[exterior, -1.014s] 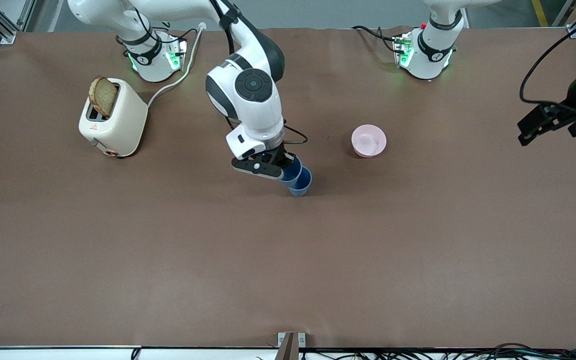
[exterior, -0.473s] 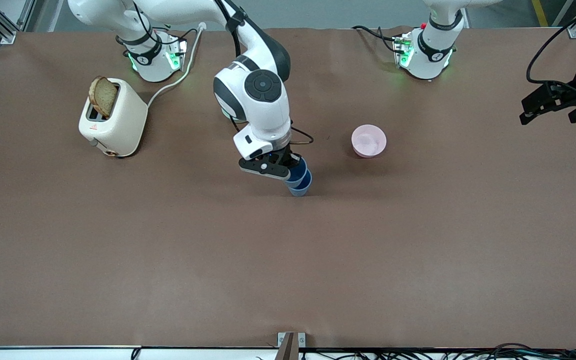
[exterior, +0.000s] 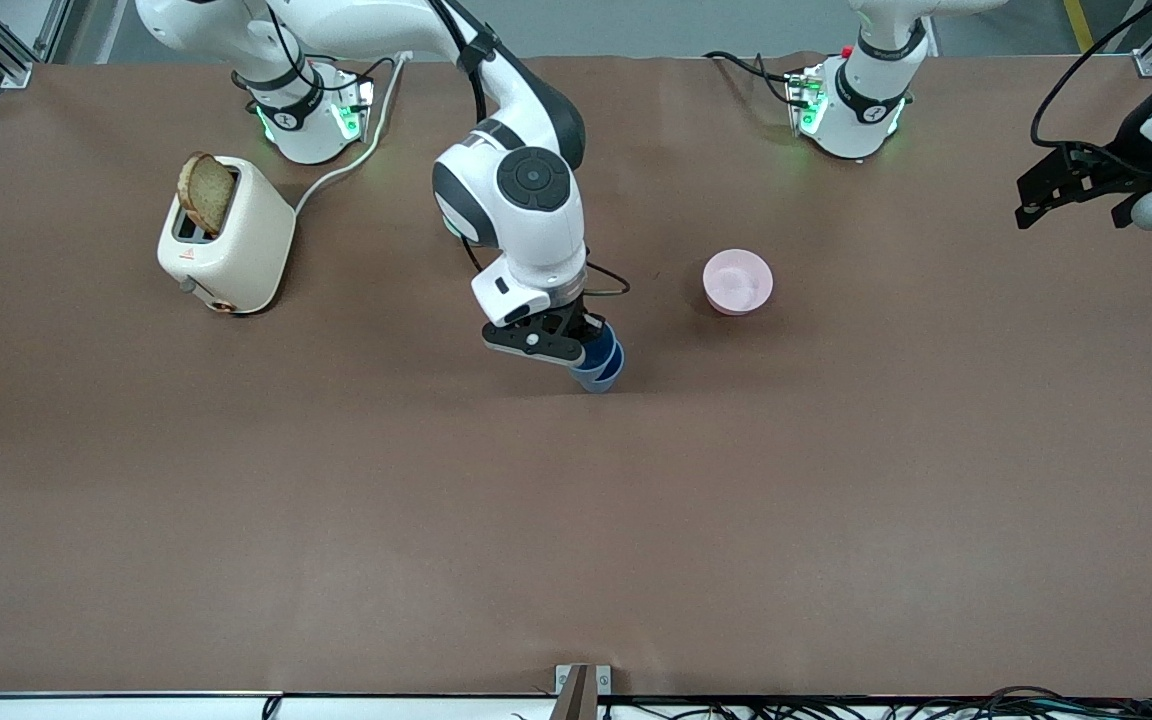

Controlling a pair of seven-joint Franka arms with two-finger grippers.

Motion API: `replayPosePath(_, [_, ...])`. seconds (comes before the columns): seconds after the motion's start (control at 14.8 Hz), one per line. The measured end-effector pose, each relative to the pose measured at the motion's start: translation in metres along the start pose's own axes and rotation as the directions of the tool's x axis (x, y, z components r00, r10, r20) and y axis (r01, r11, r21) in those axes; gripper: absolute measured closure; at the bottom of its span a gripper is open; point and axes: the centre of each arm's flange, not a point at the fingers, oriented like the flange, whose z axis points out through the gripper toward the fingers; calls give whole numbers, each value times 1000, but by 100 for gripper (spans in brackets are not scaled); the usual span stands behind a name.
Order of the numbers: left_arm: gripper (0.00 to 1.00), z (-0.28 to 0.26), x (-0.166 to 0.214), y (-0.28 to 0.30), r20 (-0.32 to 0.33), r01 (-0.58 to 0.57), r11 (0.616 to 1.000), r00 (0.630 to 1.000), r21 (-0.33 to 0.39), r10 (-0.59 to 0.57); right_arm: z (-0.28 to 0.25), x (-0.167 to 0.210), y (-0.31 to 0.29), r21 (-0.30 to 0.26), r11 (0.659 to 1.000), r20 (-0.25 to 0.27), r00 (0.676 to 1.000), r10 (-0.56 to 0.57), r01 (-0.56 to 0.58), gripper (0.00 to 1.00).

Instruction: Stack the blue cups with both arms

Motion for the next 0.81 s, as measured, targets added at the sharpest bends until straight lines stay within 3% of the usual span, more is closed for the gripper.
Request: replayPosePath(0.81, [0,0,0,5,0,-13,1000,1000,1,13,-8,-8,-9,9,1000,-3,1000,18,-17,95])
